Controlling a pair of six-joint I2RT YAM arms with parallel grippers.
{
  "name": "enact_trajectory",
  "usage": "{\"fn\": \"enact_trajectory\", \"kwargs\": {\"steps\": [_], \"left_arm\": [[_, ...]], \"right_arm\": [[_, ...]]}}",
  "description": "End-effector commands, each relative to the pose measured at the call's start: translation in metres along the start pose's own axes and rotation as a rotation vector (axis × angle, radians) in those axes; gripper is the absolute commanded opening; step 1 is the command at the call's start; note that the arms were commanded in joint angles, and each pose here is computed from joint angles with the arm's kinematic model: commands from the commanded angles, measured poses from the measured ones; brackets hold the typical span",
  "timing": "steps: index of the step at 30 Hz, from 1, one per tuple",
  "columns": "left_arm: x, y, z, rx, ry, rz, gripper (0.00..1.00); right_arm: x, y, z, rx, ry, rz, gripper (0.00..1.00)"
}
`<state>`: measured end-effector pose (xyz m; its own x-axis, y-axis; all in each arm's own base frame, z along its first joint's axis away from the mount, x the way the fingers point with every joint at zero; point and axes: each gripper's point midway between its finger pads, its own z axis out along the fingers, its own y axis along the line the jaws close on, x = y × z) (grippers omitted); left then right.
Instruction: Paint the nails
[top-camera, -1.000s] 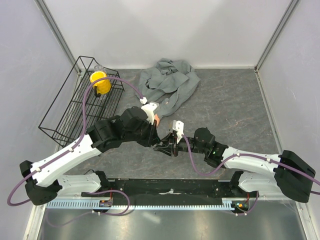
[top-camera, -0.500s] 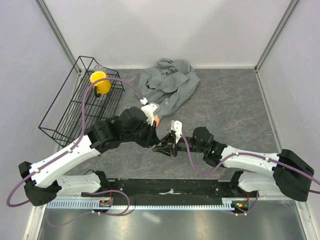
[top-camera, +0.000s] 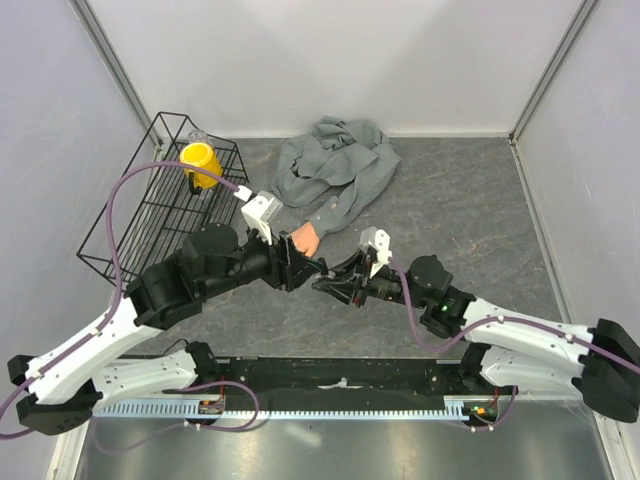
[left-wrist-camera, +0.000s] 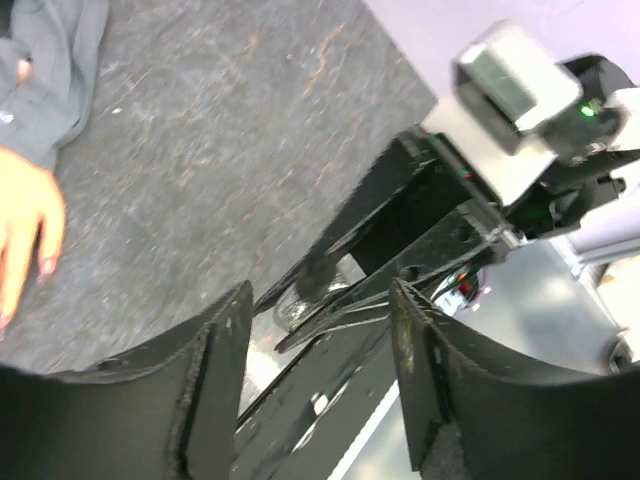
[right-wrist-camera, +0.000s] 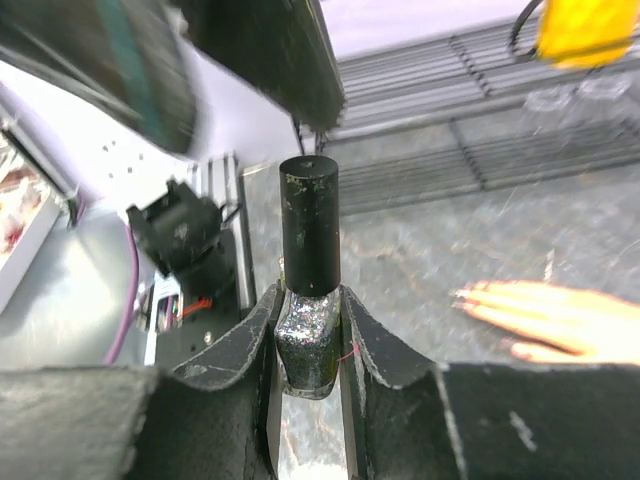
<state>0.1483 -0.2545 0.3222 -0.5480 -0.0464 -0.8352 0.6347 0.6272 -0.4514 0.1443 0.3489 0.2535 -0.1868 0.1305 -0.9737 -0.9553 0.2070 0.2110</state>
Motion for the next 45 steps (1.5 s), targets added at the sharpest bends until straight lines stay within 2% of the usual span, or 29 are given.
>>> {"fn": "enact_trajectory", "kwargs": {"steps": [1, 5, 8, 12, 16, 17, 22, 27, 34, 38, 45], "left_arm": [[-0.018, -0.011, 0.017, 0.028, -0.063, -0.044, 0.57], [-0.034, -0.026, 0.024, 0.082, -0.092, -0.011, 0.56], [-0.035, -0.045, 0.027, 0.186, -0.079, 0.036, 0.60], [-0.035, -0.054, 0.027, 0.240, -0.073, 0.067, 0.62], [-0.034, -0.053, 0.028, 0.237, -0.076, 0.062, 0.59], [-0.033, -0.054, 0.028, 0.246, -0.074, 0.064, 0.56], [-0.028, -0.072, 0.023, 0.366, -0.062, 0.115, 0.55], [-0.025, -0.101, -0.001, 0.570, -0.078, 0.202, 0.65], [-0.021, -0.125, -0.031, 0.773, -0.119, 0.266, 0.61], [-0.020, -0.130, -0.035, 0.815, -0.126, 0.269, 0.54], [-0.012, -0.133, -0.027, 0.843, -0.069, 0.254, 0.55]], "right_arm": [[-0.034, -0.005, -0.012, 0.082, -0.094, -0.022, 0.00], [-0.042, -0.009, -0.017, 0.126, -0.091, -0.026, 0.00], [-0.047, -0.006, -0.020, 0.122, -0.101, -0.028, 0.00], [-0.055, -0.002, -0.025, 0.115, -0.100, -0.036, 0.00], [-0.059, 0.002, -0.030, 0.108, -0.103, -0.036, 0.00], [-0.059, 0.003, -0.030, 0.105, -0.101, -0.032, 0.00], [-0.070, 0.027, -0.031, -0.010, -0.112, -0.019, 0.00], [-0.083, 0.063, -0.040, -0.186, -0.130, -0.011, 0.00], [-0.099, 0.087, -0.051, -0.296, -0.159, 0.004, 0.00], [-0.103, 0.097, -0.055, -0.342, -0.167, 0.005, 0.00], [-0.113, 0.106, -0.056, -0.395, -0.189, 0.013, 0.00]]}}
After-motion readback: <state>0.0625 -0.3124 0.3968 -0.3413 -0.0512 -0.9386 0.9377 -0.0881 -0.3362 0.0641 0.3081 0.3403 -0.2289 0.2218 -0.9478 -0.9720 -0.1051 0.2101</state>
